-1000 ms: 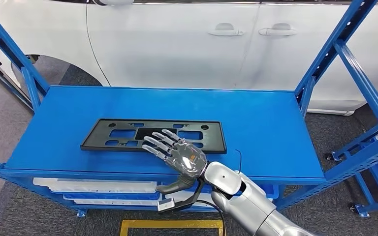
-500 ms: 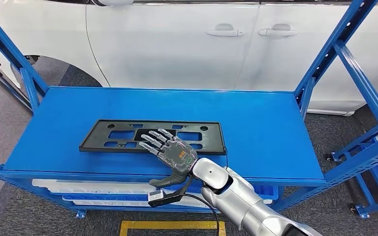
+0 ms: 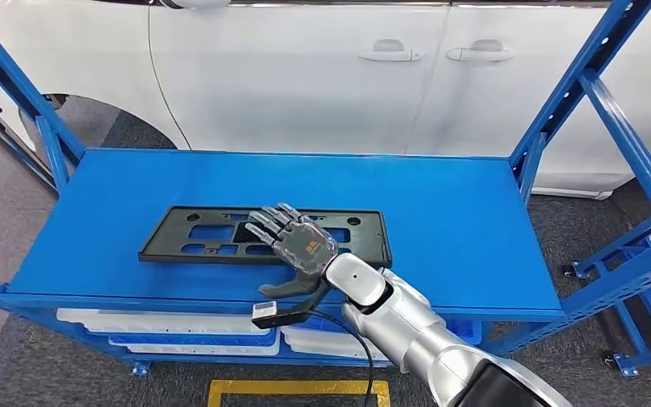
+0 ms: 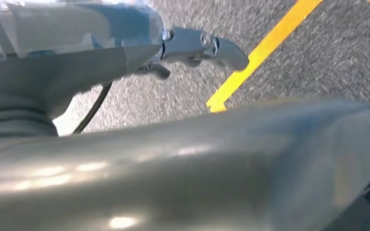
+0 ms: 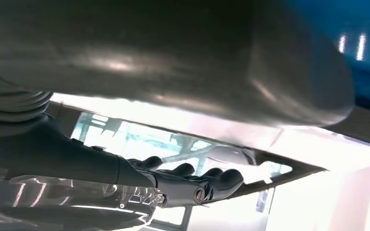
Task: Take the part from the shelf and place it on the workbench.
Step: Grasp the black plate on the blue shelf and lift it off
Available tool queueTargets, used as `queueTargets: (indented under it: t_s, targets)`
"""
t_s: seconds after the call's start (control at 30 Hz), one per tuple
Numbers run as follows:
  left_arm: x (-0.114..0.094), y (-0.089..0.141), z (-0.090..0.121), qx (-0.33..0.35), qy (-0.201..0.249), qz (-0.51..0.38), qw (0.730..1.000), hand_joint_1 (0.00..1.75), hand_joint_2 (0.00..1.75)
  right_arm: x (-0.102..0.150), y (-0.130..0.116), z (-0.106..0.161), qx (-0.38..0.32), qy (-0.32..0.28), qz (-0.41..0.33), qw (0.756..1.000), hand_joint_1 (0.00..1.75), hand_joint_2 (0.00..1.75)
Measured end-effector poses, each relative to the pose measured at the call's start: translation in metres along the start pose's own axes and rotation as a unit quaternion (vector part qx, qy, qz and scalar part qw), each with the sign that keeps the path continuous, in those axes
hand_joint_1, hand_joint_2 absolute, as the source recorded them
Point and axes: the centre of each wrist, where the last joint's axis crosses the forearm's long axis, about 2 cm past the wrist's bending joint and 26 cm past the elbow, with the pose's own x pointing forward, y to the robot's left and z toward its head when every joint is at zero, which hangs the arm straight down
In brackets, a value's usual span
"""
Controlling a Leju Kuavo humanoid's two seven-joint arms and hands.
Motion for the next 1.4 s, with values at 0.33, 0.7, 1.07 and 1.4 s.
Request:
queueTargets:
  t_s: [0.33, 0.7, 1.07, 1.4]
  targets:
    - [0.0, 0.0, 0.0, 0.0, -0.004, -0.002, 1.0, 0.0, 0.0, -0.028, -0.012, -0.012, 0.033, 0.092, 0.032, 0.995, 0.0, 1.75]
    - [0.004, 0.001, 0.0, 0.0, -0.013, -0.003, 1.0, 0.0, 0.0, -0.079, -0.013, -0.001, 0.092, 0.156, 0.066, 0.981, 0.0, 1.75]
    - [0.008, 0.004, -0.001, -0.003, -0.018, -0.004, 1.0, 0.0, 0.0, -0.097, -0.01, 0.007, 0.131, 0.078, -0.021, 0.988, 0.0, 1.75]
    - [0.007, 0.006, -0.001, 0.009, -0.028, 0.004, 1.0, 0.0, 0.0, -0.102, -0.026, -0.002, 0.118, 0.163, 0.049, 0.978, 0.33, 1.75]
